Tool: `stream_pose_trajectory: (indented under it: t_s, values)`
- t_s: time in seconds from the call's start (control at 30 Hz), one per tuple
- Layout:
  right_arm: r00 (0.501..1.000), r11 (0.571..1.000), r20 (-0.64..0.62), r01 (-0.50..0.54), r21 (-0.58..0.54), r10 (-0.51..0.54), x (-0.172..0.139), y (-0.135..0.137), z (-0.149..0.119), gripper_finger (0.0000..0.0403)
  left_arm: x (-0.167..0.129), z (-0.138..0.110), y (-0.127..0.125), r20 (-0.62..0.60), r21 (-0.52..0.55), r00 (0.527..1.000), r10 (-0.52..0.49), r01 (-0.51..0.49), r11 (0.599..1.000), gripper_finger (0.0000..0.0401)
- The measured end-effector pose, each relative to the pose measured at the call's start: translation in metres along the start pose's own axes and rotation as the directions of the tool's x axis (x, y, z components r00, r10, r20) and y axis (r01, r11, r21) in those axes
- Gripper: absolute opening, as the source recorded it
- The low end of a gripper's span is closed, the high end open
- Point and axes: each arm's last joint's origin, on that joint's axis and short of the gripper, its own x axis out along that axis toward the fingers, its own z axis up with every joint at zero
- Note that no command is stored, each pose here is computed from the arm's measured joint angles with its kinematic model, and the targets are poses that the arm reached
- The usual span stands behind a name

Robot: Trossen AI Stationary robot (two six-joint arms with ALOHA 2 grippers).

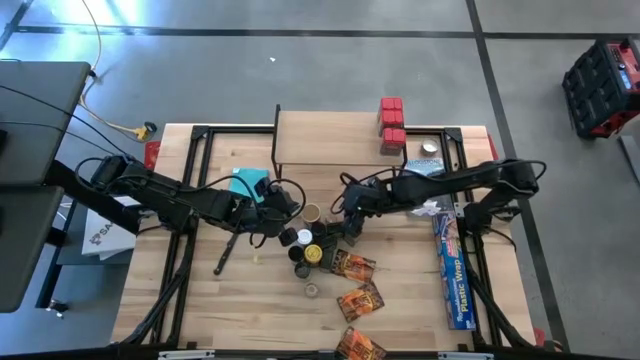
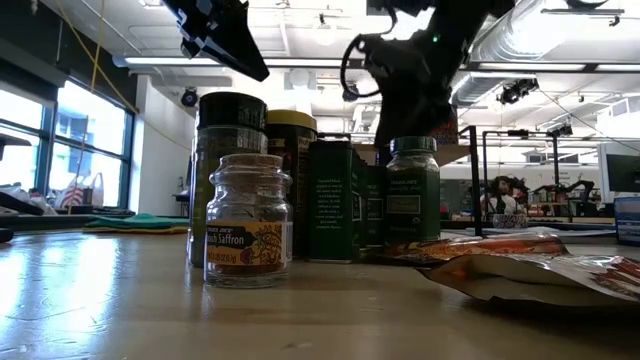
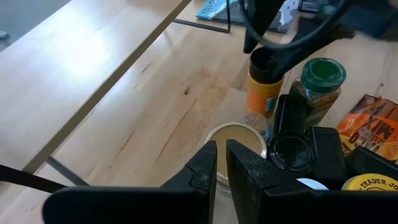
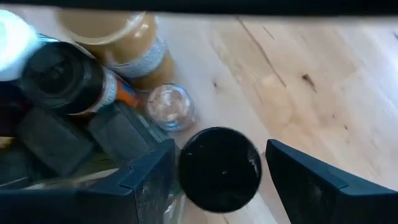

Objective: Shelf spices
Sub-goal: Put the black seasoning bottle on the shelf

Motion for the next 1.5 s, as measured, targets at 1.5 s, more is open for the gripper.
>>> stream_pose_trajectory:
  t_s: [1.5]
  values:
    - [0.973,0.989,0.182,0.136,0.053,-0.144,-0.138,-0.129,0.133,0.0190,0.000,0.000,0.000,0.001,-0.001,1.000,-0.001,0.001,1.000,0.0032]
